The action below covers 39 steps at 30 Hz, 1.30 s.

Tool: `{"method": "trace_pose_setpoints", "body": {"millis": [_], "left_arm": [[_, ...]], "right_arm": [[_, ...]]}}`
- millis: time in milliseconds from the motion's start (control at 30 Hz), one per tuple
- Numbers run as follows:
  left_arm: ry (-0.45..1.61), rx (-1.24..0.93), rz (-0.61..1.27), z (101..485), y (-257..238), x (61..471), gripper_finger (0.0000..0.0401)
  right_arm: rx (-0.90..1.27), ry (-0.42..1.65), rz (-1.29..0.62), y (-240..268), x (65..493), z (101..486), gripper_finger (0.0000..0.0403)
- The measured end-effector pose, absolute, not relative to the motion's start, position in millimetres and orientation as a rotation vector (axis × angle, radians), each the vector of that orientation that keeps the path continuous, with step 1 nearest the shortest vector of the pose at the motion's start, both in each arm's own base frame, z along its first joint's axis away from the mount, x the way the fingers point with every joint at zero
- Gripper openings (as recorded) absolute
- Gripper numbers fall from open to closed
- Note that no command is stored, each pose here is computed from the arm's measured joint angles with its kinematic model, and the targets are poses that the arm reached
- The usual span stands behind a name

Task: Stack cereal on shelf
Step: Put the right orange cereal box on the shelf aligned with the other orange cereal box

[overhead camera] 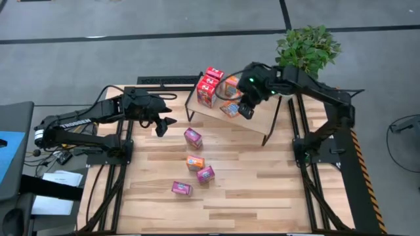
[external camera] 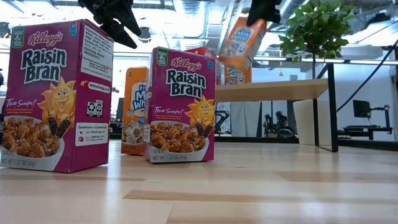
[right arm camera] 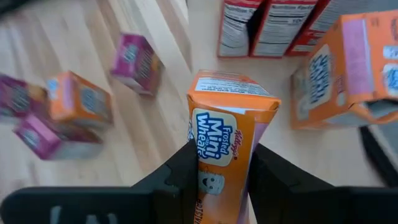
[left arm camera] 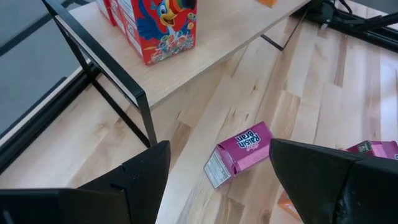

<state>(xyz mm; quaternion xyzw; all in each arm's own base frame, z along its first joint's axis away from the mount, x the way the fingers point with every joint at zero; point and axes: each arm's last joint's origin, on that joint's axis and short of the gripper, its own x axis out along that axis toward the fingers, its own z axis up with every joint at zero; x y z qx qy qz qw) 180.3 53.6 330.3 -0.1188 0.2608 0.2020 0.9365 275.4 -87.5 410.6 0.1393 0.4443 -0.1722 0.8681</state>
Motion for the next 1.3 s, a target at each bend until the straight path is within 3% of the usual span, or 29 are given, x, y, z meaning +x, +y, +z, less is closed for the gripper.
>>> {"method": "trace_pose_setpoints", "body": {"millis": [367,767,1100,1300], "left_arm": [[0.530,-0.236,0.438,330.4,54.3,180.1,0.0266],[0.532,-0.220,0.441,330.5,54.6,180.1,0.0266],[0.532,-0.212,0.448,330.6,54.8,180.0,0.0266],[0.532,-0.209,0.457,330.6,55.1,179.8,0.0266]], "right_arm": [[0.068,1.149,-0.341,-112.6,306.4,389.9,0.0133],[-0.021,1.146,-0.345,-118.1,312.7,394.9,0.0159],[-0.008,1.142,-0.361,-124.1,310.1,395.7,0.0213],[-0.011,1.133,-0.367,-124.8,310.5,396.3,0.0217]]}}
